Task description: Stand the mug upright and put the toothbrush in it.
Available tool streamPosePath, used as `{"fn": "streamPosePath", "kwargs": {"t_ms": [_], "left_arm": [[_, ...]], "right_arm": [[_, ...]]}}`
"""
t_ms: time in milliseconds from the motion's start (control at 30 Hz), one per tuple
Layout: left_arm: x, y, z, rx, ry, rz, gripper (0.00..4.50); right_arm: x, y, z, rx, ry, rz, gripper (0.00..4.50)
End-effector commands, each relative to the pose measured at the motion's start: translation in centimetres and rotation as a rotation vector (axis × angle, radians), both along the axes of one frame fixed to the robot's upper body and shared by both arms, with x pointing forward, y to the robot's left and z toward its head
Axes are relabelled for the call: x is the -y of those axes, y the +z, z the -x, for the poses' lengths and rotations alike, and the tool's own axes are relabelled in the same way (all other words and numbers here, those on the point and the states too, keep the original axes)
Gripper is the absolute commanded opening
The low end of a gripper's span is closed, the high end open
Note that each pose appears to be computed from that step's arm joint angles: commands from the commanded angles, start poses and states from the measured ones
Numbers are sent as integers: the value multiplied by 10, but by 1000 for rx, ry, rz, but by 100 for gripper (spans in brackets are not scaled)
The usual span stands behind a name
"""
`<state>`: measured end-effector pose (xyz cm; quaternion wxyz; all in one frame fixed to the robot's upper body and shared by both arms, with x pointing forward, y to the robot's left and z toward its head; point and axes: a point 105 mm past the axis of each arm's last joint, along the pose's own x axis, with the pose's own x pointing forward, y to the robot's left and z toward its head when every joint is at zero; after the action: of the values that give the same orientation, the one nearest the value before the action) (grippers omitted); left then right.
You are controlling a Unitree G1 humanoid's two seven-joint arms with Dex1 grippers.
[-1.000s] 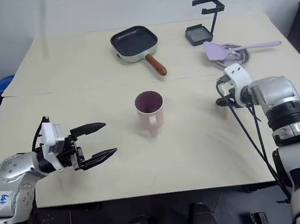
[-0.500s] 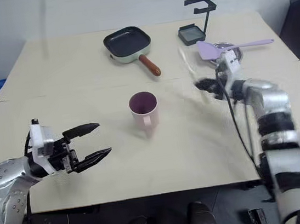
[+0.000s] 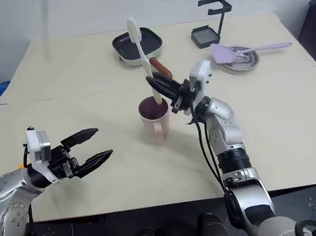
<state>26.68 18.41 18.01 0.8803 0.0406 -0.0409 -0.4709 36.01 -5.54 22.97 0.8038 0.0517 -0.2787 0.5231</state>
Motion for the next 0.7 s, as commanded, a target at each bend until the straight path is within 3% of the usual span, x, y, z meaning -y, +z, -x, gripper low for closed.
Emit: {"fn": "streamPosePath", "kwargs": {"t_ms": [33, 367, 567, 700], "left_arm": [[0, 7, 1, 34, -1, -4, 450], [-13, 2, 6, 28, 50, -28, 450], [-34, -21, 18, -27, 108, -133, 450], [-59, -33, 28, 15, 250, -216, 450]], "right_arm": [[1, 5, 3, 98, -6, 5, 102], [44, -2, 14, 152, -52, 140, 435], [96, -41, 27, 120, -104, 389, 444], [149, -74, 56, 60, -55, 619, 444]]}}
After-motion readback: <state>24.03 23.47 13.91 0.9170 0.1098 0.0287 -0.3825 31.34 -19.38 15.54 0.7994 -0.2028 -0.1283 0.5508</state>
